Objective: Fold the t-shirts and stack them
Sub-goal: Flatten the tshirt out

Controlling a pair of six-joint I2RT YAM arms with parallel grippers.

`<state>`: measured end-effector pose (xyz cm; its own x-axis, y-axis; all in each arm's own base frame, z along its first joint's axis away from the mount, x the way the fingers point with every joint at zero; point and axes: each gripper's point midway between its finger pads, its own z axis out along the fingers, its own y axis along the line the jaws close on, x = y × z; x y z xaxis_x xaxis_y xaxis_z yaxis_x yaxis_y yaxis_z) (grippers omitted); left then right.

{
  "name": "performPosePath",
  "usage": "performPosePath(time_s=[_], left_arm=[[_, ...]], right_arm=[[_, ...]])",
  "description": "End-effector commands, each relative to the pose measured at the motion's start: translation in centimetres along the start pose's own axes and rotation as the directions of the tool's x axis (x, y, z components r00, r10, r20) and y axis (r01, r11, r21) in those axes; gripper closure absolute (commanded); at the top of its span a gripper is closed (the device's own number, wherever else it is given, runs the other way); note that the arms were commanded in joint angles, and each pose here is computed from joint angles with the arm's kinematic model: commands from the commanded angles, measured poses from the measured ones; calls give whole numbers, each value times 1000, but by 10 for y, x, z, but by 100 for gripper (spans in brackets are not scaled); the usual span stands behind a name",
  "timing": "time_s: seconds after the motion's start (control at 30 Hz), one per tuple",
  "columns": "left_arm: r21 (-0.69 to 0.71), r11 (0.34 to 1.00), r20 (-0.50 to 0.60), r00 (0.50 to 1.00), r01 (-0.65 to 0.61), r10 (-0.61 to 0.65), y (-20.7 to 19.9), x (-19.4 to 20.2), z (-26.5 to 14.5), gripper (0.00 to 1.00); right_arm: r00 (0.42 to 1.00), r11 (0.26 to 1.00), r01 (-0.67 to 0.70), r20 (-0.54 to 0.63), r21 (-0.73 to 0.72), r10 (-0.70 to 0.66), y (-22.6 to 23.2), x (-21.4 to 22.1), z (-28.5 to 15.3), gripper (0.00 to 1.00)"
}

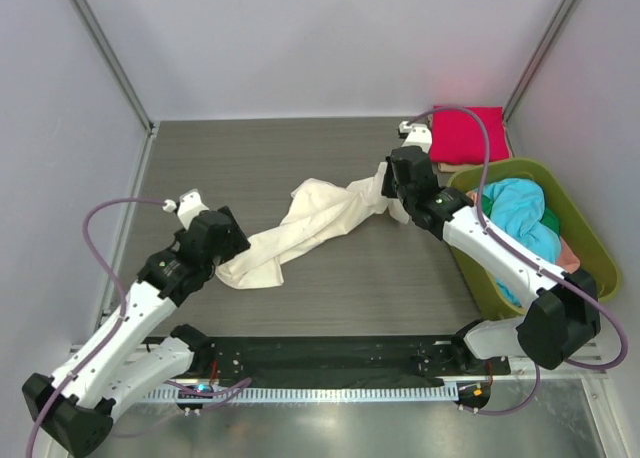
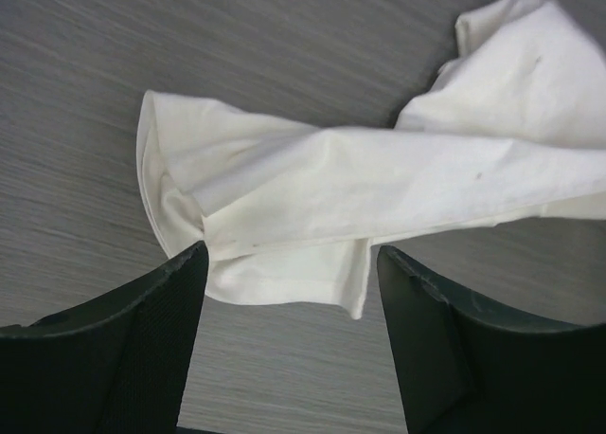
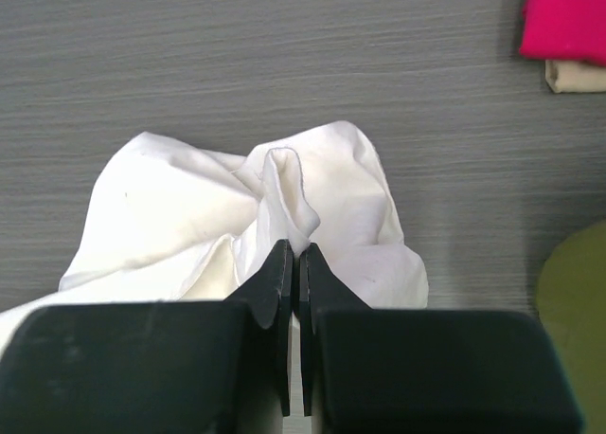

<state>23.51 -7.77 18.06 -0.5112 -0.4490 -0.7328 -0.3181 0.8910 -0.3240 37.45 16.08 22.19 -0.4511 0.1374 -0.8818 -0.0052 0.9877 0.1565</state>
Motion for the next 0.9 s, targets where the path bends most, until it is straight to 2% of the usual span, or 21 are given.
performPosePath(time_s=[0.0, 0.3, 0.67, 0.87], left_arm=[[49, 998, -67, 997, 35, -32, -8, 27, 16, 28], [13, 1000, -118, 993, -14, 16, 14, 69, 41, 28], [-23, 999, -107, 994, -38, 36, 23, 79, 57, 25], [-44, 997, -140, 989, -63, 56, 25, 90, 67, 22]], right_arm=[[999, 999, -30, 30, -34, 31, 6, -8, -2, 99], [1000, 999, -18, -4, -29, 18, 9, 5, 9, 99], [1000, 1000, -12, -22, -13, 12, 7, 13, 16, 99], [1000, 1000, -6, -25, 0, 6, 4, 17, 17, 99]])
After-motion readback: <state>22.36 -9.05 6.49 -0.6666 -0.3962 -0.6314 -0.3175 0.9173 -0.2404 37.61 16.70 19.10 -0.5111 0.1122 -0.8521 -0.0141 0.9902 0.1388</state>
